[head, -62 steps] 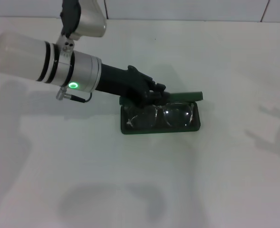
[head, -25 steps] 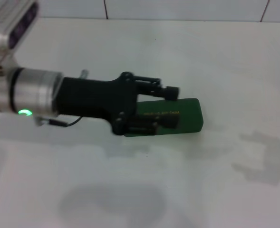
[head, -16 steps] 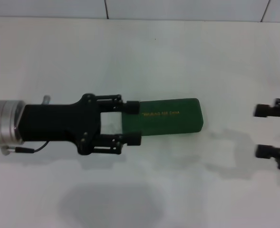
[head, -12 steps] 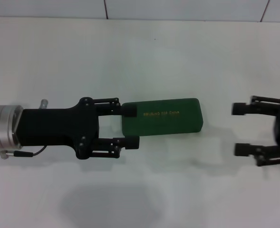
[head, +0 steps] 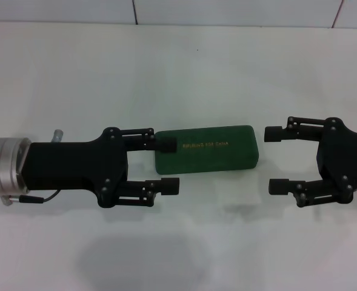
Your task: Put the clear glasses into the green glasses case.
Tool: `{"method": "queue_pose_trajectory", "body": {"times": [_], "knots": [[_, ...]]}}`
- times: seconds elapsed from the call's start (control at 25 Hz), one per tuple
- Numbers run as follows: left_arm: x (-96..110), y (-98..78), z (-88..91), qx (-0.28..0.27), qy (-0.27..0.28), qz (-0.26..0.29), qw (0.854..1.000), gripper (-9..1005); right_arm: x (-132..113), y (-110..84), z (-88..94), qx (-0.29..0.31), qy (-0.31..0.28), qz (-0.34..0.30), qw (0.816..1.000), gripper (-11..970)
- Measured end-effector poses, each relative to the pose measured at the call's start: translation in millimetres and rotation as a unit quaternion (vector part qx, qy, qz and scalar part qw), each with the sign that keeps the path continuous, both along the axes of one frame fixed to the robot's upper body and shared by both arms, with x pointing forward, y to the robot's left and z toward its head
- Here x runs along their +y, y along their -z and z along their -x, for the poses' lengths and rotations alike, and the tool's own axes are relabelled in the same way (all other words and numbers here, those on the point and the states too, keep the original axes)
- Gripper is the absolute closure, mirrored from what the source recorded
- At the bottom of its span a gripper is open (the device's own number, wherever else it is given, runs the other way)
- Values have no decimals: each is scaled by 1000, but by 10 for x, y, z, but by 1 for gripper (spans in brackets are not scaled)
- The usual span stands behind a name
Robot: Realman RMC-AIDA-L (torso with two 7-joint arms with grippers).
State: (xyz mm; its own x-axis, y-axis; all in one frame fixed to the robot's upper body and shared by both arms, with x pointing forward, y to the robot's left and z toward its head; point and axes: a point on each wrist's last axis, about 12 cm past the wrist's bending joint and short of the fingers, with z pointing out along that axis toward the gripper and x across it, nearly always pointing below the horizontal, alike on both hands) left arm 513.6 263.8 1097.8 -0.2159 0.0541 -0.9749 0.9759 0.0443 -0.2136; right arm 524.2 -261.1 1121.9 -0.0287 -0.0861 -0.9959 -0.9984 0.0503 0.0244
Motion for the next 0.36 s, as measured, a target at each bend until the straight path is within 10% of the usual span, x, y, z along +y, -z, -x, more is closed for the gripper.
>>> {"method": "queue_pose_trajectory", "body": {"times": [0.36], "knots": [[13,-10,-1,-2,-1,1,1000,266,-12,8,11,1,3,-2,1000,146]]}}
